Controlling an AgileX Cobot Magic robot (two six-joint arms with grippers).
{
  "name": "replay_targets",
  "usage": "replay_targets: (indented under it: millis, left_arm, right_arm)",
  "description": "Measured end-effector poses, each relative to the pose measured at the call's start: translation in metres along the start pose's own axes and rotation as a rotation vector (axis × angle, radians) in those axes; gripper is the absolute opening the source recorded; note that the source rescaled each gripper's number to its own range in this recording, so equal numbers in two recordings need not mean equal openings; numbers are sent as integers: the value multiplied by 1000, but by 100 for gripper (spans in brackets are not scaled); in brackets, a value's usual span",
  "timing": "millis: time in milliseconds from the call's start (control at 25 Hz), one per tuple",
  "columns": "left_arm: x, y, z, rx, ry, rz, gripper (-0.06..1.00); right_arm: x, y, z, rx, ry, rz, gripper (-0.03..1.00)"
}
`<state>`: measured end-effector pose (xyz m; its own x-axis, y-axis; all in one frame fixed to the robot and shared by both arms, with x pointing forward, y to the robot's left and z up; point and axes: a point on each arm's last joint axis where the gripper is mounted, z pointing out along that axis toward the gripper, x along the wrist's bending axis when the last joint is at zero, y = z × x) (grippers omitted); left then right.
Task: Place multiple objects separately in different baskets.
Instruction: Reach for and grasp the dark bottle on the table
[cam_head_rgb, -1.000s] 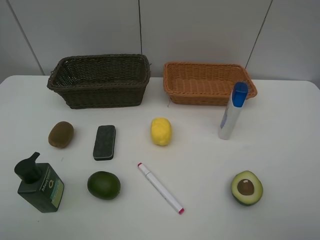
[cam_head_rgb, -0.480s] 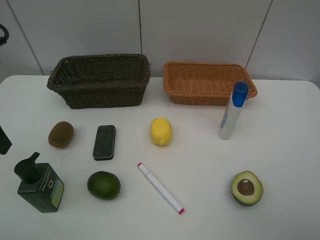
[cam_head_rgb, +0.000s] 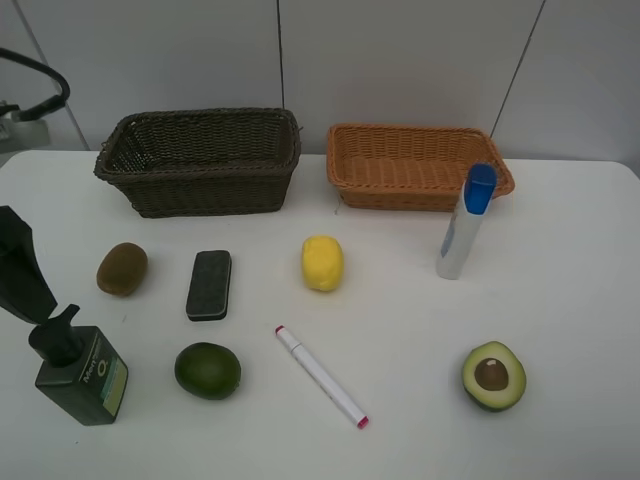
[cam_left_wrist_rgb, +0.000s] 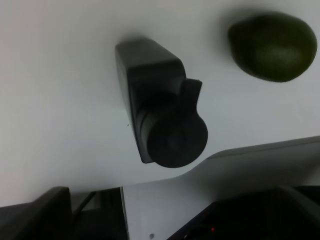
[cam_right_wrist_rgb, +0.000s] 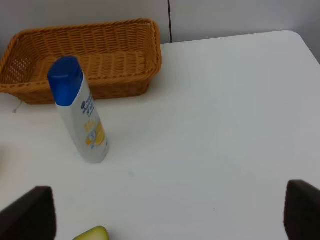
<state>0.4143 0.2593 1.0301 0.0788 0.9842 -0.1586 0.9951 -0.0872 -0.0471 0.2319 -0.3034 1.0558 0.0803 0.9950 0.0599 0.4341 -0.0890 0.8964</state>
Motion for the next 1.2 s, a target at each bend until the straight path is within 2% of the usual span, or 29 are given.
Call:
replay_targets:
  millis: [160,400,600,920,1200]
  left_arm:
    - [-14,3,12,52,108,22,100]
    - [-30,9,30,135,94,9,100]
    - [-37,22,50,157,133,-9,100]
    - [-35,39,77,160,161,-19,100]
    - [-25,23,103,164,167,-29,100]
  right_arm:
    - [0,0,0,0,0,0,100]
    - [0,0,0,0,0,0,100]
    - [0,0,0,0,0,0,100]
    - [0,0,0,0,0,0,100]
    - [0,0,0,0,0,0,100]
